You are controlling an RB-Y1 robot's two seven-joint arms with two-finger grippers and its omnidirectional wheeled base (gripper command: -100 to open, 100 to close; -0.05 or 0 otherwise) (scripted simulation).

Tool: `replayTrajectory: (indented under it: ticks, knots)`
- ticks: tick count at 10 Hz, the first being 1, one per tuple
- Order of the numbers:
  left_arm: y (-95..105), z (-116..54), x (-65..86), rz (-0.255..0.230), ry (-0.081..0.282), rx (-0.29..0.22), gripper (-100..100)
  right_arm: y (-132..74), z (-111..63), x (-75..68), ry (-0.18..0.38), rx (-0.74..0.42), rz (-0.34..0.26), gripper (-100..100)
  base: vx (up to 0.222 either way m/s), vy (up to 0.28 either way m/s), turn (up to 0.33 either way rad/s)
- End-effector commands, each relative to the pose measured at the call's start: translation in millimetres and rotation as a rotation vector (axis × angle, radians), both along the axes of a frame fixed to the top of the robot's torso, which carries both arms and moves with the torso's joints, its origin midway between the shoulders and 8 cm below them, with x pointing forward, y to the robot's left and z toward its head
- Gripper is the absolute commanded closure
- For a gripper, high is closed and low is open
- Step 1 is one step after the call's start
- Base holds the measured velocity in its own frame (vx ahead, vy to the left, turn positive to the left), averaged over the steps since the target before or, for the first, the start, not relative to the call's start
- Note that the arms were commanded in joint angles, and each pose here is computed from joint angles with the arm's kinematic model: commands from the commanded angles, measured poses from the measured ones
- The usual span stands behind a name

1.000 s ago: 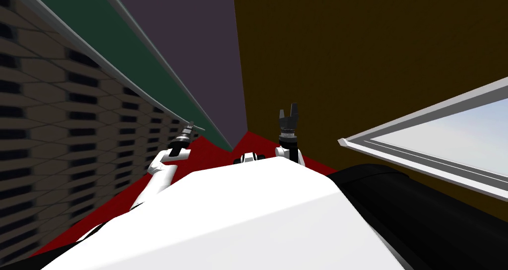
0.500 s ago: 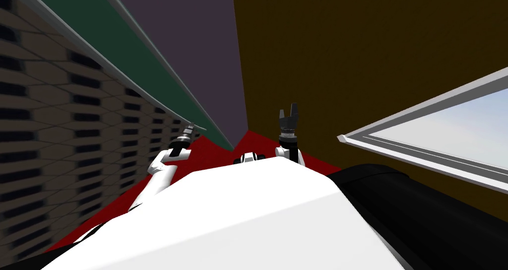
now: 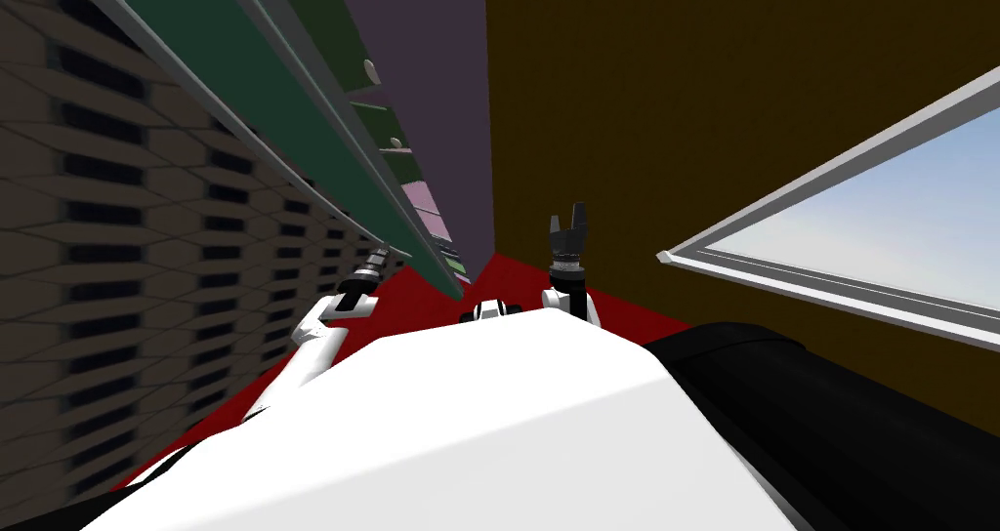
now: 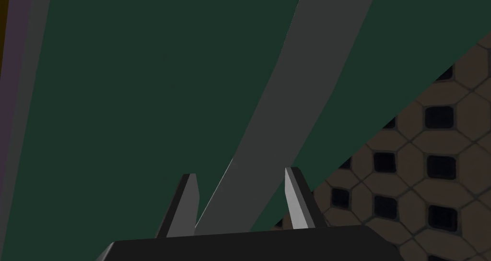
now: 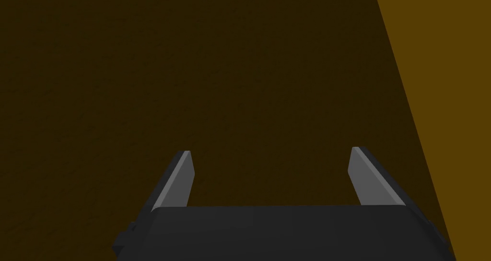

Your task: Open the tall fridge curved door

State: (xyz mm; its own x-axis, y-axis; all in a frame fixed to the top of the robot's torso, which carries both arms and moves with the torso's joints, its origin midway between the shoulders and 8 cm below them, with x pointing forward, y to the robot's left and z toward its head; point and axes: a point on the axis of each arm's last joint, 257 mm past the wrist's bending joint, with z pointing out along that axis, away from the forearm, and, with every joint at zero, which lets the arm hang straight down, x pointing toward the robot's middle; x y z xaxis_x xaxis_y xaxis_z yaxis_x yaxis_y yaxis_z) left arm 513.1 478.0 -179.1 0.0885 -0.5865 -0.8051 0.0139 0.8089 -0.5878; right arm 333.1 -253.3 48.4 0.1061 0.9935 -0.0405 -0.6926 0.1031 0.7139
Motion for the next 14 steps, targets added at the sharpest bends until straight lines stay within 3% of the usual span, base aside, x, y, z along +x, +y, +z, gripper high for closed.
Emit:
replayTrajectory:
  ticks: [1,2,7,8,9,11,14]
  knots:
    - [-12.9,17.7,1.9,-0.052,-0.025,0.006,100,0.0,0.0,0.0,0.000,0.000,0.000,0,-0.168,0.369,-0.084]
    - [-12.9,17.7,1.9,-0.052,-0.025,0.006,100,0.0,0.0,0.0,0.000,0.000,0.000,0,-0.185,0.279,-0.056]
    - [-48.1,16.1,-3.9,-0.171,-0.015,-0.002,100,0.0,0.0,0.0,0.000,0.000,0.000,0,-0.180,0.299,-0.075]
    - [-48.1,16.1,-3.9,-0.171,-0.015,-0.002,100,0.0,0.0,0.0,0.000,0.000,0.000,0,-0.164,0.312,-0.053]
    - [-48.9,10.0,-5.1,-0.169,-0.004,-0.002,100,0.0,0.0,0.0,0.000,0.000,0.000,0,-0.076,0.132,0.006]
    - [-70.1,12.7,-14.1,-0.240,-0.010,0.006,100,0.0,0.0,-0.1,0.000,0.000,0.000,0,-0.055,0.267,-0.019]
    - [-81.2,13.2,-19.0,-0.275,-0.011,0.008,100,-0.1,-0.1,0.0,0.000,0.000,0.000,0,-0.050,0.299,-0.009]
